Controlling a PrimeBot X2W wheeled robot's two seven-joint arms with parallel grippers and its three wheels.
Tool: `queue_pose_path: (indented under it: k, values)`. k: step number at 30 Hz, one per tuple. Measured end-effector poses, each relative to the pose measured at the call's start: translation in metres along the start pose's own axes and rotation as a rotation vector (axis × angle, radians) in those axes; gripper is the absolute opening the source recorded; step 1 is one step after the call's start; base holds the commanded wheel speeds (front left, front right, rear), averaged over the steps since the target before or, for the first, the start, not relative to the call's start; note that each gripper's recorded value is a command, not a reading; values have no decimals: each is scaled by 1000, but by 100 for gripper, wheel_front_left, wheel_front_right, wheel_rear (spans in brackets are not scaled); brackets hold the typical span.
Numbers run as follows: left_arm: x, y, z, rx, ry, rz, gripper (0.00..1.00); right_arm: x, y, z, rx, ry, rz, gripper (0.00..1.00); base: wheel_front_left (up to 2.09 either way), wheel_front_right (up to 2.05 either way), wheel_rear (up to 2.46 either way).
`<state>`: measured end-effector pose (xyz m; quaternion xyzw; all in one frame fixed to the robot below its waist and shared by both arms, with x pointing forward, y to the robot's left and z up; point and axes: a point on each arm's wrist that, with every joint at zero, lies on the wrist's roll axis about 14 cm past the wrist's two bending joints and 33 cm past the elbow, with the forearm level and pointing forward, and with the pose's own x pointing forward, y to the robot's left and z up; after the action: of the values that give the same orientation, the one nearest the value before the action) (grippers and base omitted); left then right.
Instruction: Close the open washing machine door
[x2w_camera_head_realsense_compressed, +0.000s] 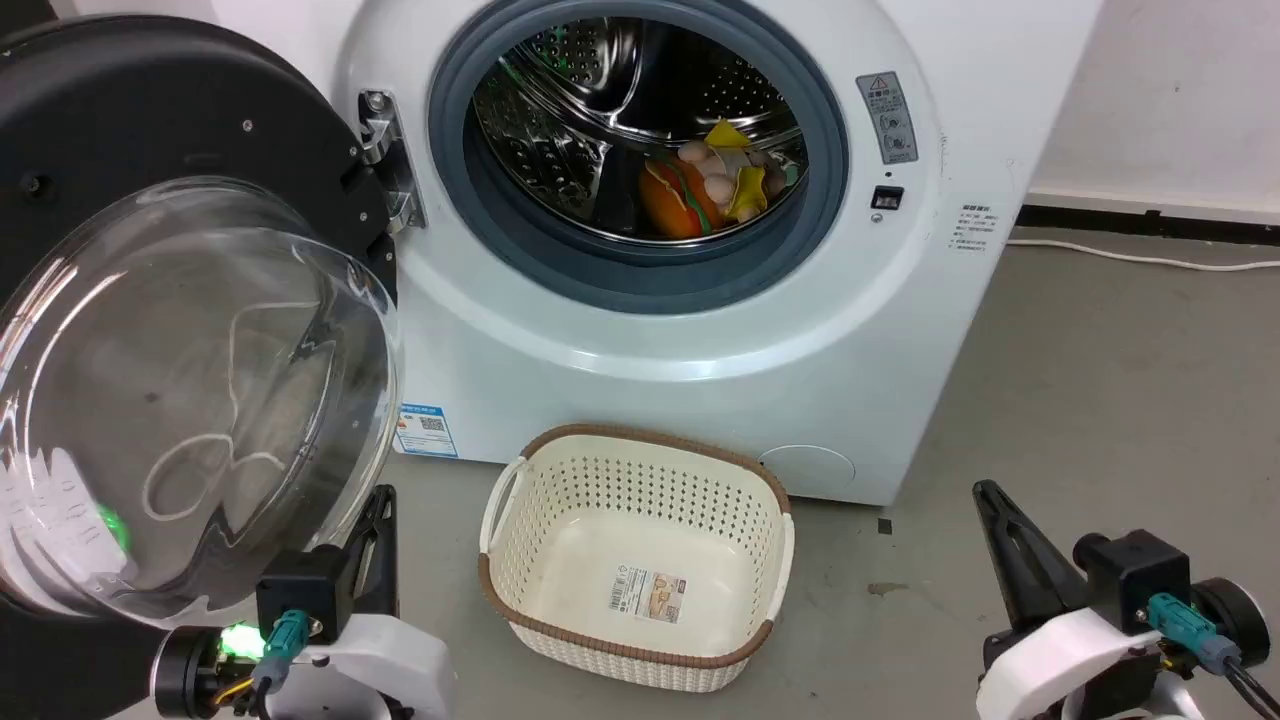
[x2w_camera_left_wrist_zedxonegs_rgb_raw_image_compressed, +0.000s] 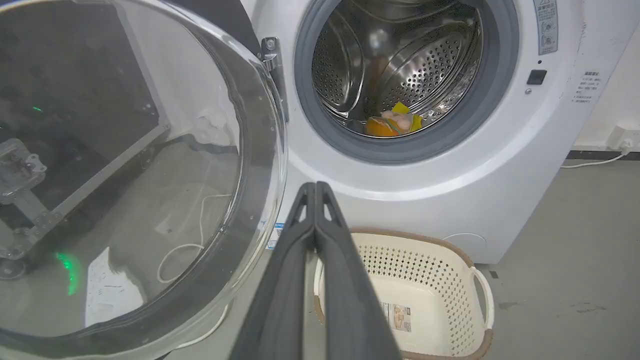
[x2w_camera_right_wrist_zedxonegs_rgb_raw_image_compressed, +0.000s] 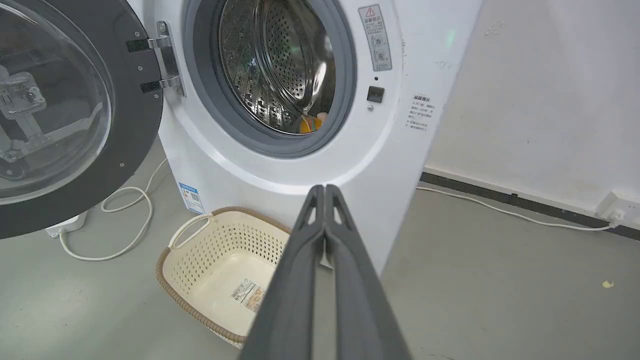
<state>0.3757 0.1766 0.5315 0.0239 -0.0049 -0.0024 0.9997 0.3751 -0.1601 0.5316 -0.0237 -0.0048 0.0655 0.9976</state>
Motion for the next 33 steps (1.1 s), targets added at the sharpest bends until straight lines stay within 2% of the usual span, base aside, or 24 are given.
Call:
queue_pose_path:
  k: [33]
  values:
    - [0,0,0,0,0,0,0,0,0,0,0,0,0,0,0,0,0]
